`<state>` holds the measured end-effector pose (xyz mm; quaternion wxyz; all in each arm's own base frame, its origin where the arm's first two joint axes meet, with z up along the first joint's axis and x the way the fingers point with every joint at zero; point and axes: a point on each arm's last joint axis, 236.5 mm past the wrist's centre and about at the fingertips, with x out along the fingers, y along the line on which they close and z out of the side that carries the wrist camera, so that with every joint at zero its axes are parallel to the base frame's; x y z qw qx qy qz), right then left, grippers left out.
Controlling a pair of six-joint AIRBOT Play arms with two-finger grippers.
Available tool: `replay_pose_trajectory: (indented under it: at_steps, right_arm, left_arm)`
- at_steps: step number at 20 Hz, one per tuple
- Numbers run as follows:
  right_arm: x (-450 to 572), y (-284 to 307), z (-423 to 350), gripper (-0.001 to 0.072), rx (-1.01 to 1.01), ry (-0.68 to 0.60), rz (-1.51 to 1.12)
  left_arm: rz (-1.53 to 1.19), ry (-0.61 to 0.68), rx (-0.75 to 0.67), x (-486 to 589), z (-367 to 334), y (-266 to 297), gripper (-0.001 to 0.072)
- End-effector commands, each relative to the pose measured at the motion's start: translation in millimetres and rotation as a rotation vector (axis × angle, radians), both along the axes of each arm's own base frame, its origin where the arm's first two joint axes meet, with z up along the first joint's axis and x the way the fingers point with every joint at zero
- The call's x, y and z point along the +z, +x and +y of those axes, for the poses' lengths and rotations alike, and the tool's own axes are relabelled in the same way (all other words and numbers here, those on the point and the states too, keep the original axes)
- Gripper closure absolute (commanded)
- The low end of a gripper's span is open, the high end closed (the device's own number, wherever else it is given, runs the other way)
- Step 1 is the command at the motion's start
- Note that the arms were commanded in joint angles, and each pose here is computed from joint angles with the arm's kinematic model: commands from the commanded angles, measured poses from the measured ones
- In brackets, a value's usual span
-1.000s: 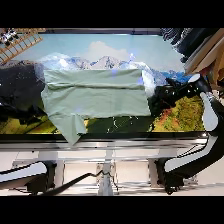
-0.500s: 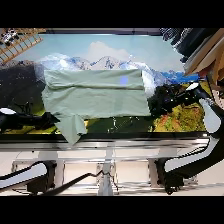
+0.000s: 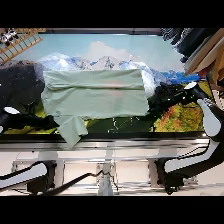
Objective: Fold the clothes and pants, and hang the long-sleeved shirts on hangers.
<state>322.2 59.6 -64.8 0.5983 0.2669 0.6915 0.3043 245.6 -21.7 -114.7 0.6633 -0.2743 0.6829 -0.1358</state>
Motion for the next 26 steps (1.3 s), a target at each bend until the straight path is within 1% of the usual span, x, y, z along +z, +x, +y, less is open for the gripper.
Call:
replay_pose_trajectory:
  at_steps: [1,4,6,9,11,13,17,21,22,23,24,25,26]
  right_arm:
    - [38,12,-1,0.0698,-0.018,-0.017,-0.069]
    - [69,63,-14,0.0699,-0.151,-0.099,-0.182]
    - [85,103,-23,0.07,-0.262,-0.152,-0.283]
    - [95,153,-26,0.0701,-0.385,-0.198,-0.401]
    - [87,180,-24,0.0701,-0.434,-0.214,-0.443]
    - [73,209,-19,0.07,-0.458,-0.226,-0.48]
    - [54,262,-1,0.0699,-0.44,-0.234,-0.565]
    - [31,289,5,0.0695,-0.418,-0.229,-0.569]
    - [24,289,8,0.0695,-0.389,-0.228,-0.571]
    - [19,288,12,0.062,-0.344,-0.229,-0.585]
    - [17,286,14,0.0458,-0.307,-0.236,-0.6]
    - [20,282,12,0.0264,-0.272,-0.239,-0.61]
    - [24,277,4,0.0215,-0.253,-0.252,-0.6]
  left_arm:
    - [-0.073,-0.17,0.042,55,-10,29,0.0701]
    - [-0.268,-0.2,0.176,109,15,101,0.0702]
    - [-0.378,-0.224,0.239,141,28,147,0.0701]
    - [-0.472,-0.281,0.35,163,38,212,0.0702]
    - [-0.482,-0.319,0.403,158,39,247,0.0702]
    - [-0.455,-0.334,0.438,137,40,269,0.0701]
    - [-0.419,-0.343,0.57,92,55,297,0.0702]
    - [-0.421,-0.294,0.63,64,70,308,0.07]
    - [-0.439,-0.296,0.652,65,73,313,0.0676]
    - [-0.449,-0.302,0.677,67,75,317,0.0579]
    - [-0.456,-0.316,0.693,71,76,320,0.0422]
    - [-0.455,-0.338,0.694,75,74,320,0.0352]
    - [-0.451,-0.362,0.683,80,72,318,0.0351]
